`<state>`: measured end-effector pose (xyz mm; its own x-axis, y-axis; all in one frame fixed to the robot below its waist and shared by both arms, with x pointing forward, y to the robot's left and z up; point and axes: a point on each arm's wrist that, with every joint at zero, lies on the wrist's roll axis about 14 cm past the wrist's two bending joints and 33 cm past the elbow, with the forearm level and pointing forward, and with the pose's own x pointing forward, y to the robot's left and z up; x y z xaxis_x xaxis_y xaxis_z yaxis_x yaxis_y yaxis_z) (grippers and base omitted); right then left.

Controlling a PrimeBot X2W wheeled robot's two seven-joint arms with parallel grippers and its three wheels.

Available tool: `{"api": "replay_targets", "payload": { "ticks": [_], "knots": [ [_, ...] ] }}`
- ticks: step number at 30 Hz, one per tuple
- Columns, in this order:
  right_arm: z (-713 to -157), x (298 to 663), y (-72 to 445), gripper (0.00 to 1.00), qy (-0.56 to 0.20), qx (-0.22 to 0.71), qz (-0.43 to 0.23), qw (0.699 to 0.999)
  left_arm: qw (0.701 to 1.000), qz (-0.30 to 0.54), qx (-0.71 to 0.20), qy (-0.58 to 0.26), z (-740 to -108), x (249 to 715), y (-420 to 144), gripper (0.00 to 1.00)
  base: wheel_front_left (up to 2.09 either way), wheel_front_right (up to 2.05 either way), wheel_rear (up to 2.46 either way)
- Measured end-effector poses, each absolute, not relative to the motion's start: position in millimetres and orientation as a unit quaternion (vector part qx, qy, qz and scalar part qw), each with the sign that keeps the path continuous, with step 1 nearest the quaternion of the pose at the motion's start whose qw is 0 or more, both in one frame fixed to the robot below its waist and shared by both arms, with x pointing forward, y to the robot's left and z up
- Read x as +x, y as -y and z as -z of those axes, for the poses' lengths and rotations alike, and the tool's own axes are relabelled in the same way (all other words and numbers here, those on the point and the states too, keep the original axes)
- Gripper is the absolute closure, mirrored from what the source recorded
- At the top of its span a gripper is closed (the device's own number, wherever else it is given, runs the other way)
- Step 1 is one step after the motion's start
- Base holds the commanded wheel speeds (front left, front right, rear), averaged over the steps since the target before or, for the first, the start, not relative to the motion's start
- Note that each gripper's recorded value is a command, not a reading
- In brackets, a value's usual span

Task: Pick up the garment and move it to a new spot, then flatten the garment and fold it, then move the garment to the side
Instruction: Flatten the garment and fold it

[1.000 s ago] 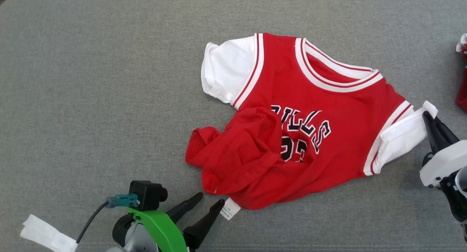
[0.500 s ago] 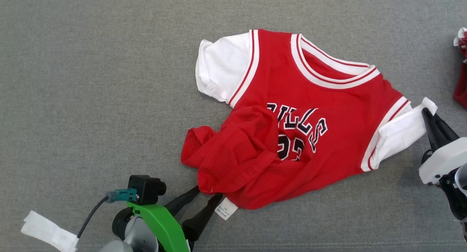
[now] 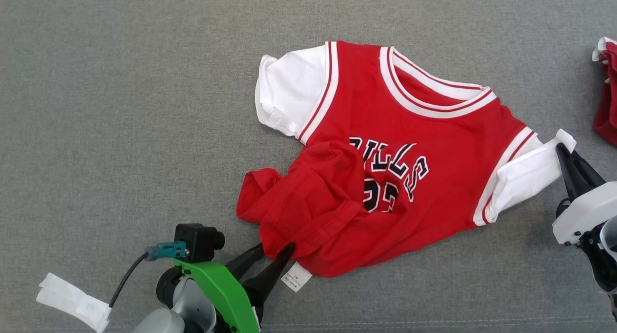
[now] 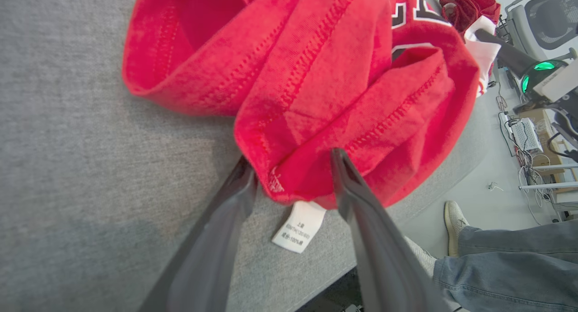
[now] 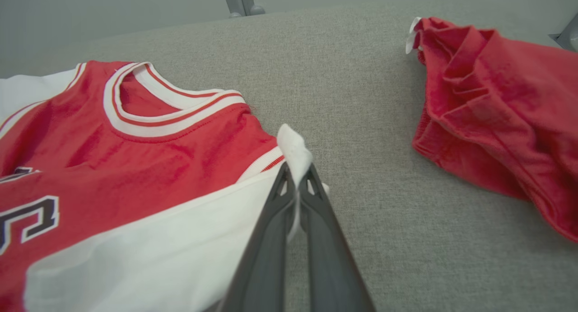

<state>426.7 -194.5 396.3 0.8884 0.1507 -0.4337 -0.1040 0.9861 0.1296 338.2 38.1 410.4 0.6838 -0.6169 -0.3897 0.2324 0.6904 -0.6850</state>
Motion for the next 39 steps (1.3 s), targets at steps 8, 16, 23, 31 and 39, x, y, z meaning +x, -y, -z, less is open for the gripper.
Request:
{"api": "replay_targets", "payload": {
  "ticks": [8, 16, 23, 31, 39],
  "knots": [
    [-396.7, 421.3, 196.7, 1.0, -0.23, 0.051, -0.063, 0.97, 0.866, 0.246, -0.308, -0.307, -411.3, 339.2, -39.6, 0.0, 0.0, 0.0, 0.0],
    [-396.6, 417.3, 198.3, 1.0, -0.234, 0.049, -0.059, 0.969, 0.869, 0.256, -0.286, -0.312, -410.6, 334.2, -52.3, 0.0, 0.0, 0.0, 0.0],
    [-397.0, 416.3, 196.2, 1.0, -0.235, 0.05, -0.062, 0.969, 0.857, 0.29, -0.281, -0.322, -413.8, 320.4, -38.3, 0.0, 0.0, 0.0, 0.0],
    [-395.4, 416.6, 195.6, 1.0, -0.239, 0.051, -0.063, 0.968, 0.859, 0.306, -0.245, -0.329, -407.9, 313.3, -39.0, 0.0, 0.0, 0.0, 0.0],
    [-396.0, 417.1, 196.4, 1.0, -0.238, 0.052, -0.06, 0.968, 0.872, 0.314, -0.215, -0.309, -408.0, 320.2, -39.4, 0.0, 0.0, 0.0, 0.0]
  ]
}}
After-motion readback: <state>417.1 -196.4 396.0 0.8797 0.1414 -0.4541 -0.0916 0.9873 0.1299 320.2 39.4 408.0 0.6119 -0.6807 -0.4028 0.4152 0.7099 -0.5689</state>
